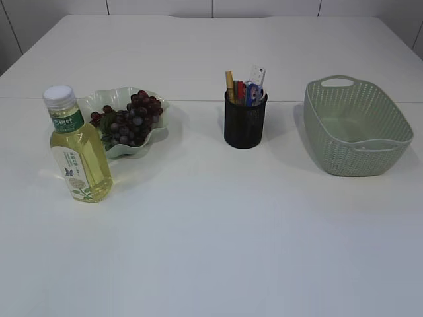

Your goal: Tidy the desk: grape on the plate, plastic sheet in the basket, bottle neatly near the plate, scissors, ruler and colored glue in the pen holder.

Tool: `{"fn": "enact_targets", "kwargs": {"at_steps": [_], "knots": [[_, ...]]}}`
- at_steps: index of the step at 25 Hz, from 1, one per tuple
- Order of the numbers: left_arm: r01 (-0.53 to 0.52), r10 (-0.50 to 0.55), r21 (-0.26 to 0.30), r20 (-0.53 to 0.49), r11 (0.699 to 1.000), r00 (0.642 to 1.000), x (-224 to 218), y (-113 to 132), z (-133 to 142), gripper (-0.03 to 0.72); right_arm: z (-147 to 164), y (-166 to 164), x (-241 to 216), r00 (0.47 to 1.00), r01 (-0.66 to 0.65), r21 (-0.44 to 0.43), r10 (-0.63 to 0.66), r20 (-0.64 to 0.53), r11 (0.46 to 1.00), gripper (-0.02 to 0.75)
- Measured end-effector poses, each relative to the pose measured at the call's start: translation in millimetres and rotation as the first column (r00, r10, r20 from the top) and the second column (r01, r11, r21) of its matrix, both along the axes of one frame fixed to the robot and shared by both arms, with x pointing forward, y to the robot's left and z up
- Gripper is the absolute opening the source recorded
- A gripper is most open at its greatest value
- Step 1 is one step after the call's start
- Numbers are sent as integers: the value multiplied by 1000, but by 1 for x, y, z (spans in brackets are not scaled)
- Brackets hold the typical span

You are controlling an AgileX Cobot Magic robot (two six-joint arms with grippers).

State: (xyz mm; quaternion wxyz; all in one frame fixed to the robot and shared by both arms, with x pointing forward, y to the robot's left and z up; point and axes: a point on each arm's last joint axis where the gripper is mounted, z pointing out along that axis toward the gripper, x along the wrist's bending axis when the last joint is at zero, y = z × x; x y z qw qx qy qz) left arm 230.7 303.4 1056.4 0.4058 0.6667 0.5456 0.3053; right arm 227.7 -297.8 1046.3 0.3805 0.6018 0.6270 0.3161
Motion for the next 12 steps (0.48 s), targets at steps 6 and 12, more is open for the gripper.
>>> {"fn": "enact_targets", "kwargs": {"at_steps": [6, 12], "knots": [[0, 0, 0, 0, 1000, 1000, 0, 0, 0, 309, 0, 0, 0, 1000, 2, 0, -2, 0, 1000, 531], [-22, 22, 0, 0, 1000, 1000, 0, 0, 0, 309, 0, 0, 0, 1000, 2, 0, -2, 0, 1000, 531]]}}
